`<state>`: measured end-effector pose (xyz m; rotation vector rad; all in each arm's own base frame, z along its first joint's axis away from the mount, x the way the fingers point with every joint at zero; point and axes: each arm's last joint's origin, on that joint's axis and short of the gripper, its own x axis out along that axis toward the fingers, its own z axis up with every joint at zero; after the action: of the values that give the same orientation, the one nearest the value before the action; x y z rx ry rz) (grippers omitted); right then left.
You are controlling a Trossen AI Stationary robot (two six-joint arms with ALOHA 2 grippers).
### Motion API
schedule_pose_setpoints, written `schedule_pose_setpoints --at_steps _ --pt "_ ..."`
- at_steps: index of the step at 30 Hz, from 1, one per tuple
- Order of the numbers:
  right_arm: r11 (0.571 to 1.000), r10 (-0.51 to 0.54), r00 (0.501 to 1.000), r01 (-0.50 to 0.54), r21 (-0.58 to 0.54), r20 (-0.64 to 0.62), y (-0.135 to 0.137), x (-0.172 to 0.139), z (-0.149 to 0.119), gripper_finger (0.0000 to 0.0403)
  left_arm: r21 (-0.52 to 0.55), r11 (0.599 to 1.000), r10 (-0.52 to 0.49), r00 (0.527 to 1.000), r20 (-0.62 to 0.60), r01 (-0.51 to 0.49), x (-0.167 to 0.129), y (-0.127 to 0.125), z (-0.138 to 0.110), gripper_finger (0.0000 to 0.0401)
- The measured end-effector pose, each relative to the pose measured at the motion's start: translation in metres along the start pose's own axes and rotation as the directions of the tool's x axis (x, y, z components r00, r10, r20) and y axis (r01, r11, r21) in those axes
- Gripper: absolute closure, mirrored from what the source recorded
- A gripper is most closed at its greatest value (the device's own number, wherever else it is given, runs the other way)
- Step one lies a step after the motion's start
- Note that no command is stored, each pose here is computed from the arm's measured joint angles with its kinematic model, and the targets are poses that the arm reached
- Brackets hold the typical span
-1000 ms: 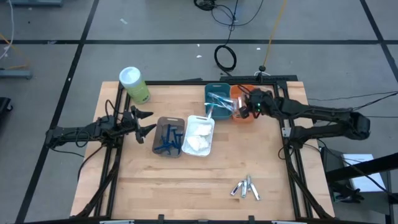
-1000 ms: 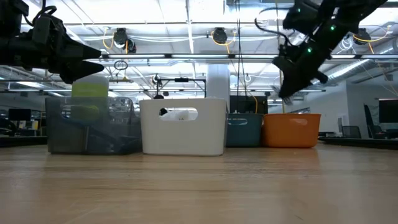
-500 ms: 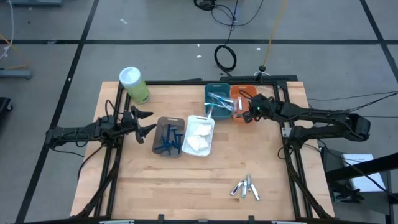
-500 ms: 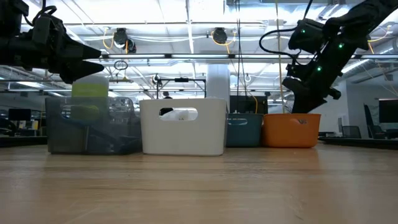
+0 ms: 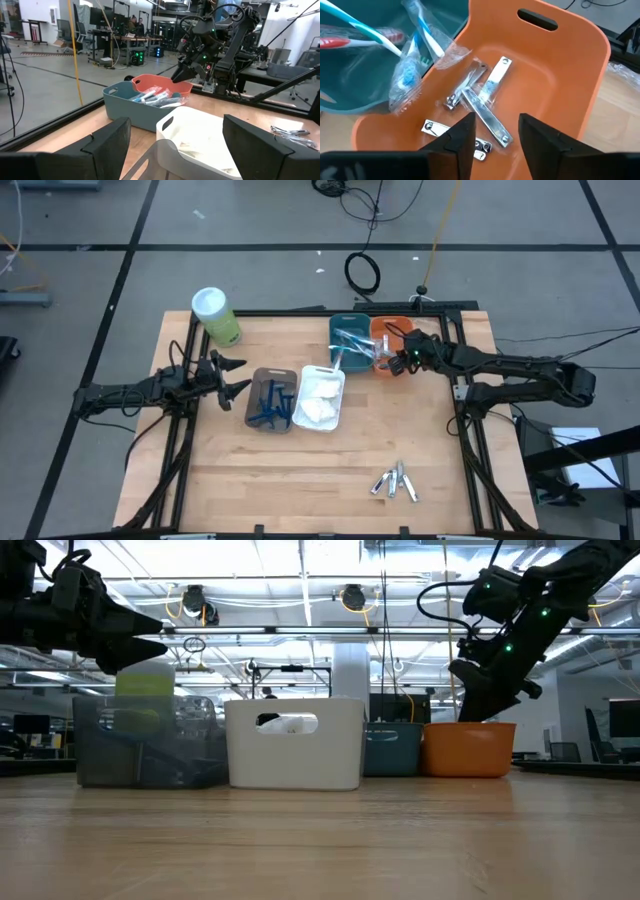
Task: Pick & Place Travel size toiletries
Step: Put the silver nail cutter into the orange bin
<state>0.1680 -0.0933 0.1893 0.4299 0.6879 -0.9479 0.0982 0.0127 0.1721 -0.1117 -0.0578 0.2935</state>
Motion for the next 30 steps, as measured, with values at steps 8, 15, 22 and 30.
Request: schedule_pose_setpoints --at_steps 8,15,22,30 --pt "0.955 0.292 0.953 -0.287 -0.069 0.076 0.018 -0.008 0.011 0.0255 0.000 1.000 0.000 1.000 0.000 0.000 0.000 0.000 0.000 0.0095" --pt "0.721 0.687 0.706 -0.634 -0.279 0.171 0.066 -0.048 0.011 0.0258 0.000 1.000 0.000 1.000 0.000 0.000 0.000 0.000 0.000 0.0095" --pt "0.595 0.755 0.655 -0.705 -0.386 -0.032 0.121 -0.103 -0.024 0.0259 0.000 1.000 0.000 1.000 0.000 0.000 0.000 0.000 0.000 0.0095" --pt "0.710 0.546 0.730 -0.664 -0.236 -0.411 0.173 -0.153 -0.103 0.0259 0.000 1.000 0.000 1.000 0.000 0.000 0.000 0.000 0.000 0.0095"
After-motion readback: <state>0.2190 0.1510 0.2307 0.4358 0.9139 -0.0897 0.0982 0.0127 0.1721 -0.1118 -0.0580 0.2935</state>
